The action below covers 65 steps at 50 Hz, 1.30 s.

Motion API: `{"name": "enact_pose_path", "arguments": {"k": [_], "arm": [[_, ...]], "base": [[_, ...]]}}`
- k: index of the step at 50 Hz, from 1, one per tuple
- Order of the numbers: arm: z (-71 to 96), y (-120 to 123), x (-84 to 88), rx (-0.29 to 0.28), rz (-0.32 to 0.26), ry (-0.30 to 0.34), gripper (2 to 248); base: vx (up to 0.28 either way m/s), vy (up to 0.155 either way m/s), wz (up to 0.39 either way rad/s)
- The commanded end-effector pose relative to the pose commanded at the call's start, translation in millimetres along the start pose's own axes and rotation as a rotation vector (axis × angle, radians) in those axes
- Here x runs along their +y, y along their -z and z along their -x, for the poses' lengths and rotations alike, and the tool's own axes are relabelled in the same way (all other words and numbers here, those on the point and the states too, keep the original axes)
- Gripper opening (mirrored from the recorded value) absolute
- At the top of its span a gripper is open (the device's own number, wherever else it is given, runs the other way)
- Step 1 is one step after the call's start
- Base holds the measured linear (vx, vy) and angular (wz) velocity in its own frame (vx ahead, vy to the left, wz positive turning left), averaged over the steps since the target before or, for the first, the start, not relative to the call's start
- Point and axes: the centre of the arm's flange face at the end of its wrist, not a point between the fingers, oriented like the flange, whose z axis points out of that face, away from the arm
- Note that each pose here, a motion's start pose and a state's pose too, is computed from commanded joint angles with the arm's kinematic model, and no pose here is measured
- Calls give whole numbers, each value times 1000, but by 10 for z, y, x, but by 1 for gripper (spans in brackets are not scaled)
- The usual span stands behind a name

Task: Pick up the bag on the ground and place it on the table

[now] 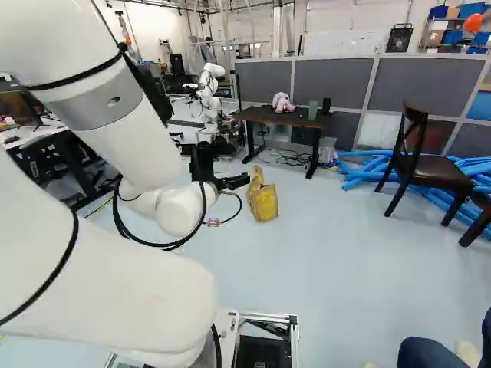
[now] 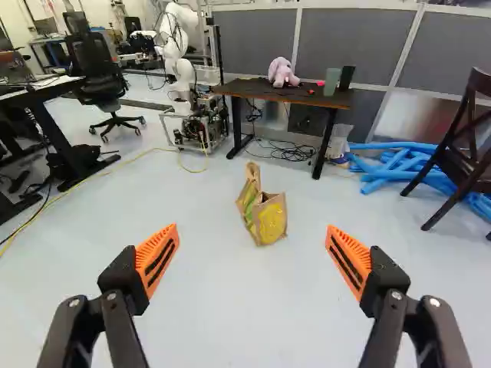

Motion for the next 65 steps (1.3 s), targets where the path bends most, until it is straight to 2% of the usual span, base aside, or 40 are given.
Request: {"name": "enact_pose_path", "arguments": {"k": [36,56,65], "arm": [[0,0,0,0,0,0,247],[0,0,0,0,0,0,247],[0,0,0,0,0,0,247]], "base": [[162,4,-11],[176,-45,-238],[151,-3,-44]]}}
